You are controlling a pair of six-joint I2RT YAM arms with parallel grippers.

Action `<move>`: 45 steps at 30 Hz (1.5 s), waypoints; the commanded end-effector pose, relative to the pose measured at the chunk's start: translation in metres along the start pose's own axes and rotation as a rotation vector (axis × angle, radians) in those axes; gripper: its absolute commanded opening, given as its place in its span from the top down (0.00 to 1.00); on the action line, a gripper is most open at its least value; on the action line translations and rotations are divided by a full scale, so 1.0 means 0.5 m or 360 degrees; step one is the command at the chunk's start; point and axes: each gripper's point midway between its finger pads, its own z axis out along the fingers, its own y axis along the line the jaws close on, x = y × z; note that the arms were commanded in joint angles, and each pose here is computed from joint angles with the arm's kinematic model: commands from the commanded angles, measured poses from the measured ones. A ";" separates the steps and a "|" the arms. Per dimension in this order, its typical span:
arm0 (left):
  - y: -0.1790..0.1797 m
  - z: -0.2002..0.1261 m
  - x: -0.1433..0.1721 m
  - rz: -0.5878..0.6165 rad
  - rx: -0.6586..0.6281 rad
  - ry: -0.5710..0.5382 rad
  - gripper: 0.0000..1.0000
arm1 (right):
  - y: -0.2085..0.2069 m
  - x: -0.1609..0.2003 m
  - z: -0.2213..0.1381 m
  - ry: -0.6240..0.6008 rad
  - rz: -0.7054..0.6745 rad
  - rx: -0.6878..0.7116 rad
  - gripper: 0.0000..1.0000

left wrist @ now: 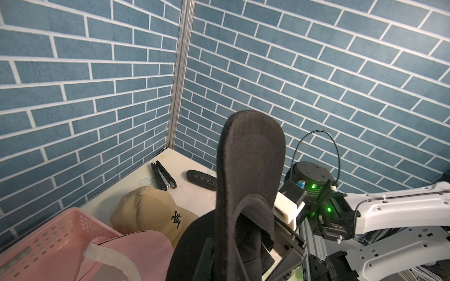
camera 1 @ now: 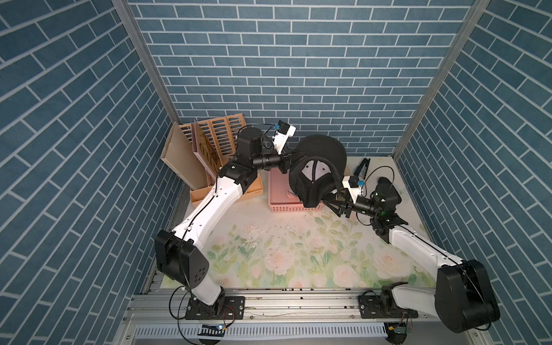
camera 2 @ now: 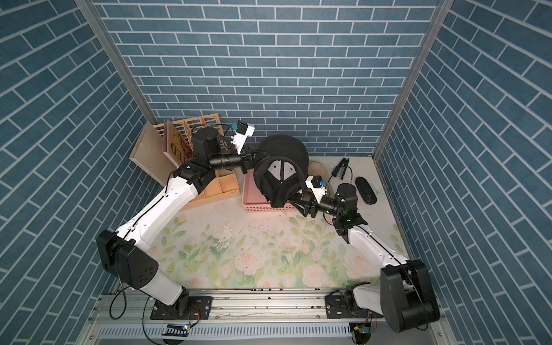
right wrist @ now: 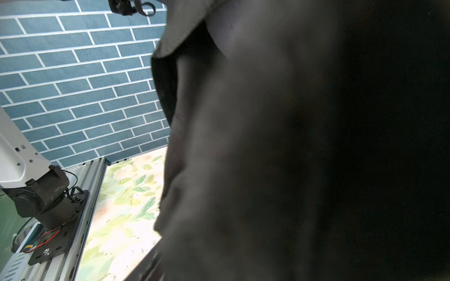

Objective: Turn the baseball cap inside out
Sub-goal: Turn over the baseball cap.

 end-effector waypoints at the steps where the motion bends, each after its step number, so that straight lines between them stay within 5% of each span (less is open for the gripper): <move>1: -0.024 -0.008 -0.037 0.0057 0.0068 -0.0065 1.00 | 0.004 -0.037 0.007 -0.0071 -0.0136 -0.0079 0.37; 6: -0.006 0.002 -0.035 0.0027 0.0042 -0.0085 1.00 | 0.013 -0.034 0.006 -0.0076 -0.0142 -0.0124 0.66; 11: 0.023 0.005 -0.045 0.0031 -0.0068 -0.0149 1.00 | 0.007 -0.023 0.005 -0.0058 -0.0086 -0.0087 0.82; 17: 0.102 -0.021 -0.071 0.0085 -0.0493 -0.0316 1.00 | -0.030 -0.005 0.003 -0.0012 0.0201 0.0105 1.00; 22: 0.140 -0.038 -0.057 0.0224 -0.0773 -0.0390 1.00 | -0.024 0.007 -0.011 -0.0042 0.0530 0.0168 1.00; 26: 0.114 -0.037 -0.036 0.0317 -0.0794 -0.0462 1.00 | -0.027 0.032 -0.015 0.0025 0.0791 0.0217 1.00; 31: 0.055 -0.023 -0.011 0.0517 -0.0892 -0.0527 1.00 | -0.050 0.086 0.017 0.0270 0.1130 0.0240 1.00; 38: 0.053 -0.047 -0.011 0.0508 -0.0999 -0.0614 1.00 | -0.084 0.164 0.011 0.0507 0.1282 0.0458 1.00; 45: 0.015 -0.021 0.036 0.0331 -0.0873 -0.0570 1.00 | -0.153 0.079 0.009 0.0143 0.1281 0.0649 1.00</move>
